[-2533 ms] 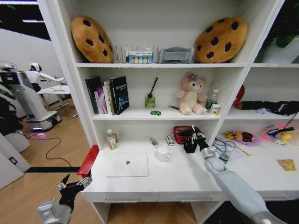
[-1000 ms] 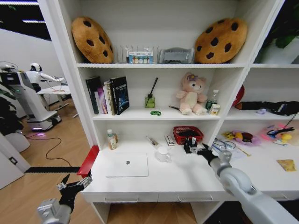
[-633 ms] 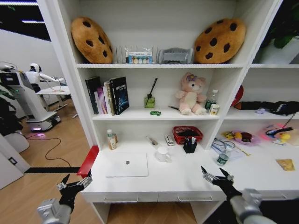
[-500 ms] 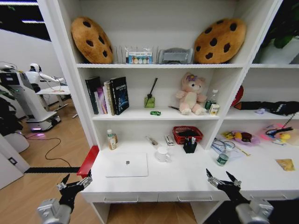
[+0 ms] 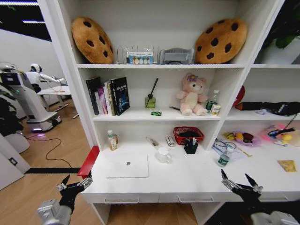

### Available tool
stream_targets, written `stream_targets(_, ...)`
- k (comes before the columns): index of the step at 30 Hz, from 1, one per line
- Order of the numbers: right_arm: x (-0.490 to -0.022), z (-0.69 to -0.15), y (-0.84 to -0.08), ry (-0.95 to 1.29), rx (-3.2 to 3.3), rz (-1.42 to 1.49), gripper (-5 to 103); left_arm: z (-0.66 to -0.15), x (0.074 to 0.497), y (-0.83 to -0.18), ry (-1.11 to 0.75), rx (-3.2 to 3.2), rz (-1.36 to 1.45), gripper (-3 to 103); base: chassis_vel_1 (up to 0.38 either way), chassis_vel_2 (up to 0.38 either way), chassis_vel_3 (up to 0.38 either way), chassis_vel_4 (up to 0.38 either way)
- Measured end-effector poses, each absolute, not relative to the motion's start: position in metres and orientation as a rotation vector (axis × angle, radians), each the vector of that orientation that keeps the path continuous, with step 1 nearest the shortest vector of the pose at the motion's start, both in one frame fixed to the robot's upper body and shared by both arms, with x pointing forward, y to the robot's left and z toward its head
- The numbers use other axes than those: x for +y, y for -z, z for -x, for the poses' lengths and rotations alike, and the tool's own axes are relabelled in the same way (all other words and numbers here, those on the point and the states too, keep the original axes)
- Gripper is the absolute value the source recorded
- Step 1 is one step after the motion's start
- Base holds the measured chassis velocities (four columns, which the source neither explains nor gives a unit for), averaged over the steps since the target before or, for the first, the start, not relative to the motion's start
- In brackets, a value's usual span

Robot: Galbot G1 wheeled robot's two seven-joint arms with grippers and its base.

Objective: Organize the objects on the table.

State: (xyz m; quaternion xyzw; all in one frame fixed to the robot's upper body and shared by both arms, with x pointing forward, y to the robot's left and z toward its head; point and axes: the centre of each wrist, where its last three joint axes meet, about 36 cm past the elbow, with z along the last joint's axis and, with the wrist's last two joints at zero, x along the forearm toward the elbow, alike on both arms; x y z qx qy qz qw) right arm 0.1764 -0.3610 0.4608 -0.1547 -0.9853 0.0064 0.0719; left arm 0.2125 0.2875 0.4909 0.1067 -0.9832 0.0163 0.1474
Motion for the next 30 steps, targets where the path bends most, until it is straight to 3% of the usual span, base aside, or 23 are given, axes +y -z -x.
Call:
stream_targets(15, -0.359, -0.176, -0.459, 0.009, -2.958, 0.500, 100, -0.212, 0.287, -0.491, -0.047, -2.829, -0.307, 100, -0.101, -0.098, 0.107, 0.096)
stream_targets(30, -0.356, -0.186, -0.453, 0.031, -2.981, 0.462, 100, -0.212, 0.287, -0.491, -0.047, -2.829, -0.306, 100, -0.275, -0.303, 0.292, 0.280)
